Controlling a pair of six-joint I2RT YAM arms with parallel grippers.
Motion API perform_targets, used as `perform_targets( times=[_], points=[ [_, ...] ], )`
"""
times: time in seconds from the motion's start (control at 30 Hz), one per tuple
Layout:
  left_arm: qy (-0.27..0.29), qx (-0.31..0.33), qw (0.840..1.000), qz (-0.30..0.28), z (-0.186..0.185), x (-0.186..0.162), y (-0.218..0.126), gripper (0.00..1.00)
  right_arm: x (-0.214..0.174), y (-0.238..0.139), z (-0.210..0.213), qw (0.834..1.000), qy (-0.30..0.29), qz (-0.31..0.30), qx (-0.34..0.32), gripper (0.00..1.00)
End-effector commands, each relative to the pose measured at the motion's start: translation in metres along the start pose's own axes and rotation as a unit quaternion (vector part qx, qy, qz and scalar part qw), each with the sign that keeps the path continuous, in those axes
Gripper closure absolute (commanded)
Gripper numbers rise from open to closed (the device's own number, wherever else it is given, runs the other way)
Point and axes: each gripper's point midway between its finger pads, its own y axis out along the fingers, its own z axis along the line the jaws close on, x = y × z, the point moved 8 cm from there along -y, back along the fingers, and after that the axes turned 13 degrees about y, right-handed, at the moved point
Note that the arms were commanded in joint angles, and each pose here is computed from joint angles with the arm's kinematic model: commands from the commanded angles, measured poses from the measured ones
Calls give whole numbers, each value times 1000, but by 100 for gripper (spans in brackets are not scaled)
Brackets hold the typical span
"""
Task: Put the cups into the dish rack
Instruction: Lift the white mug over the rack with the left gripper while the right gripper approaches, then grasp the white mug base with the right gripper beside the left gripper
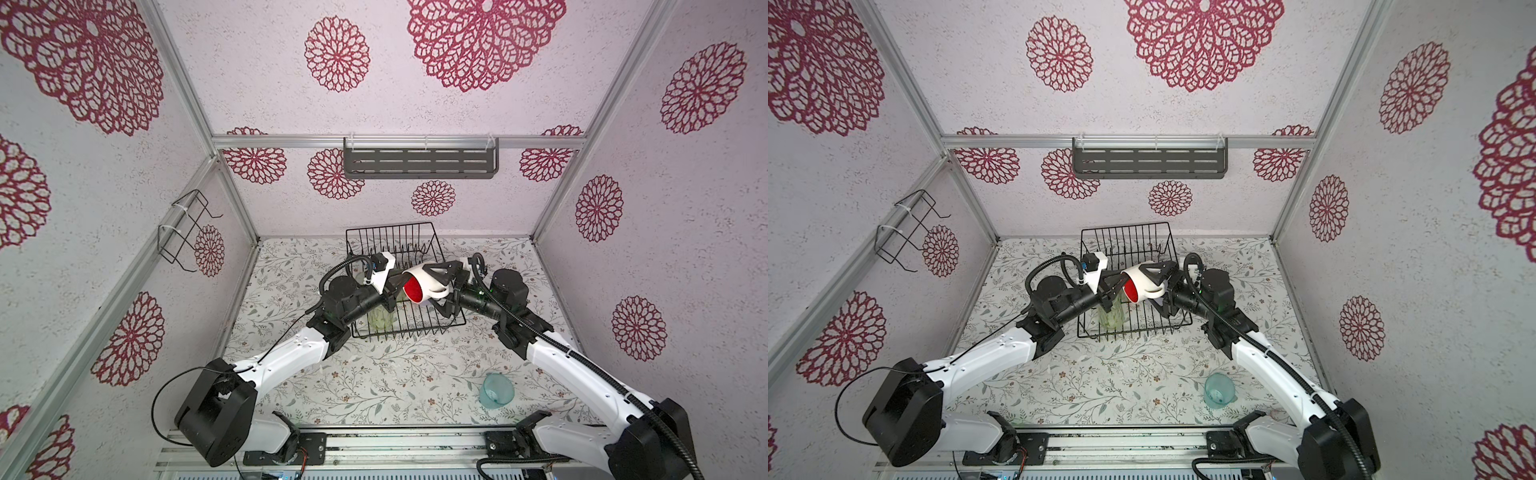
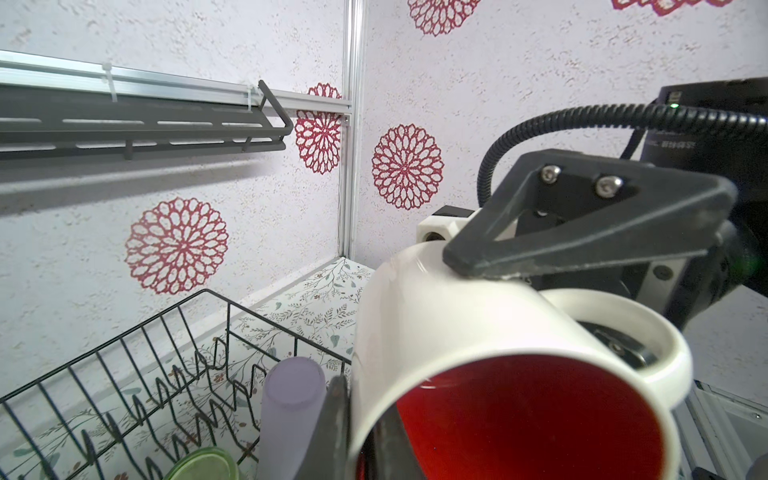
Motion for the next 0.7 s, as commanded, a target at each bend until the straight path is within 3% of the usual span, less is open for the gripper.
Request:
perform_targets(
  times=[0.0, 0.27, 0.47, 0.5, 0.57, 0.67],
  points=[
    [47, -12, 995, -85, 1, 31, -2, 100, -4, 0, 14, 1000, 17, 5, 24, 5],
    [44, -20, 995, -83, -1, 27, -2, 100, -3, 3, 13, 999, 25, 7, 39, 18],
    [29, -1, 997, -69, 2, 25, -3, 100, -3, -1, 19, 999, -16, -14, 42, 26],
    [25, -1, 998, -62, 2, 23, -2, 95, -3, -2, 20, 998, -26, -21, 44, 27],
    [23, -7, 999, -46, 2, 23, 0, 74, 0, -5, 18, 997, -40, -39, 48, 30],
    [11, -13, 1000, -14, 3, 21, 2, 65, 4, -8, 13, 995, -65, -64, 38, 35]
  ],
)
